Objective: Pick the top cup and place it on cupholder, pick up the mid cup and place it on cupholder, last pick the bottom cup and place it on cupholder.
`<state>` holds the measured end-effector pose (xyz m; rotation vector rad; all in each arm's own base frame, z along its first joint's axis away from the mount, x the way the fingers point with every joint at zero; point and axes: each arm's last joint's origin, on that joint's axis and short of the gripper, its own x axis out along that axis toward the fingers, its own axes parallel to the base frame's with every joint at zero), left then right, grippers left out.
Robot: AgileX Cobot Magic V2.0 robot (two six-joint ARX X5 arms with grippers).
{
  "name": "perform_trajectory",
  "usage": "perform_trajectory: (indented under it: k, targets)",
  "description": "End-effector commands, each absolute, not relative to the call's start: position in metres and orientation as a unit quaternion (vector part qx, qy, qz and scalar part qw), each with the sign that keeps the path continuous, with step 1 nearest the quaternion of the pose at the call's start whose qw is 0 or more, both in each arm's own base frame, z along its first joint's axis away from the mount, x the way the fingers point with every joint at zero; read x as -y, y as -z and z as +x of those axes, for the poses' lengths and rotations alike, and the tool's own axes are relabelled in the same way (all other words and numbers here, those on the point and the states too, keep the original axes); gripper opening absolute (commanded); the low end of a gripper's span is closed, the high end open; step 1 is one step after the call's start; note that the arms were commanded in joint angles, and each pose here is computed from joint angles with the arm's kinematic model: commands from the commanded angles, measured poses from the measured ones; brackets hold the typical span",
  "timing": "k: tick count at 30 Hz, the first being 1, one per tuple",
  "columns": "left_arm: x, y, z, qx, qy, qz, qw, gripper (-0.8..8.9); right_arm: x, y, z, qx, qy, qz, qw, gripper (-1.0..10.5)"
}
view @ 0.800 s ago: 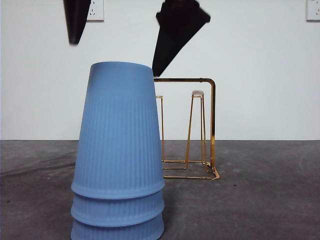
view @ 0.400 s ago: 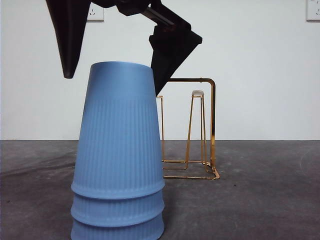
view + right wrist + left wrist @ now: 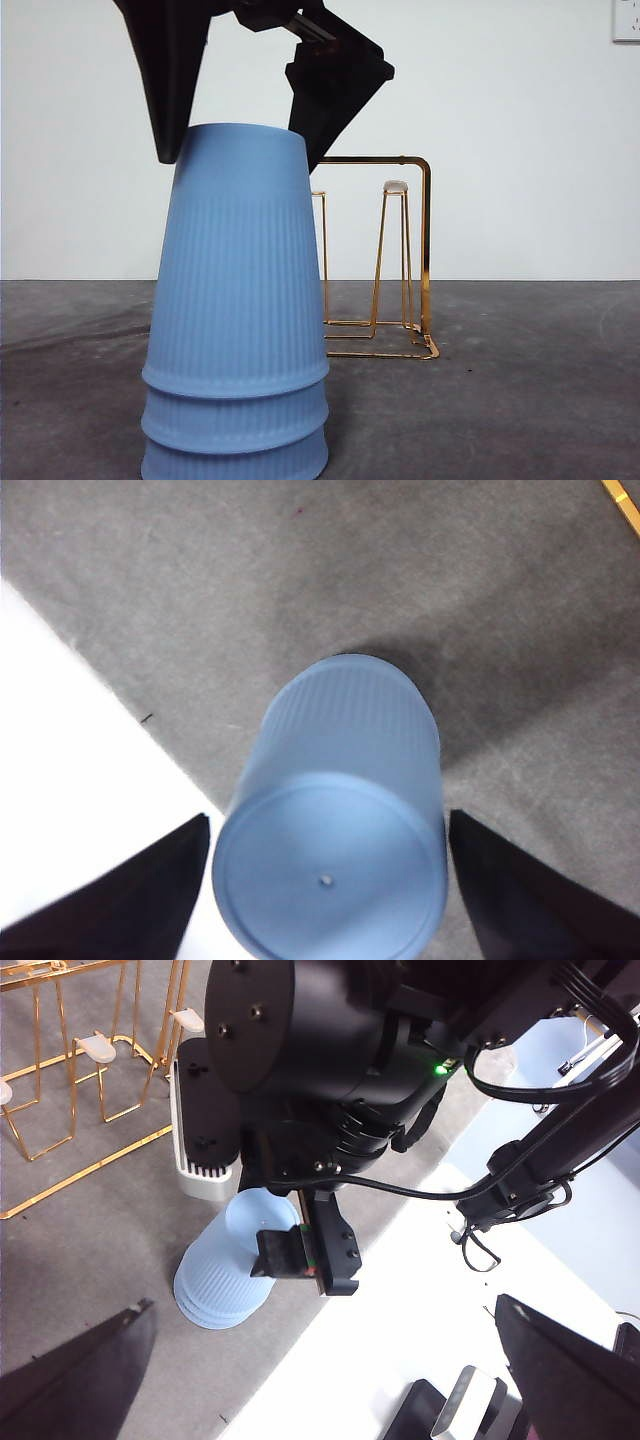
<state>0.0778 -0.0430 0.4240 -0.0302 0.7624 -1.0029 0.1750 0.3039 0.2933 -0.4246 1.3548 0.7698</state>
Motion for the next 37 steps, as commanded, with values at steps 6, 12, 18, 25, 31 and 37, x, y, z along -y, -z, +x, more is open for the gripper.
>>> perform_trajectory:
  k: [6, 12, 18, 25, 31, 37]
  targets:
    - [0.043, -0.429, 0.078, -0.345, 0.473, -0.012, 0.811, 5.61, -0.309, -0.294, 0.174, -0.605, -0.344, -0.190, 0.692, 2.6]
    - [0.043, -0.429, 0.078, -0.345, 0.473, -0.012, 0.811, 5.61, -0.309, -0.294, 0.173, -0.608, -0.343, -0.191, 0.690, 2.6]
    - [0.043, -0.430, 0.078, -0.345, 0.473, -0.012, 0.811, 5.61, -0.307, -0.299, 0.172, -0.613, -0.339, -0.195, 0.687, 2.6]
    - [0.044, -0.430, 0.078, -0.344, 0.473, -0.012, 0.811, 5.61, -0.307, -0.315, 0.172, -0.602, -0.346, -0.188, 0.694, 2.6]
    - [0.044, -0.430, 0.078, -0.343, 0.474, -0.011, 0.811, 5.61, -0.302, -0.333, 0.169, -0.609, -0.341, -0.193, 0.690, 2.6]
    - [0.044, -0.431, 0.079, -0.337, 0.474, -0.009, 0.813, 5.61, -0.300, -0.350, 0.168, -0.599, -0.349, -0.185, 0.696, 2.7]
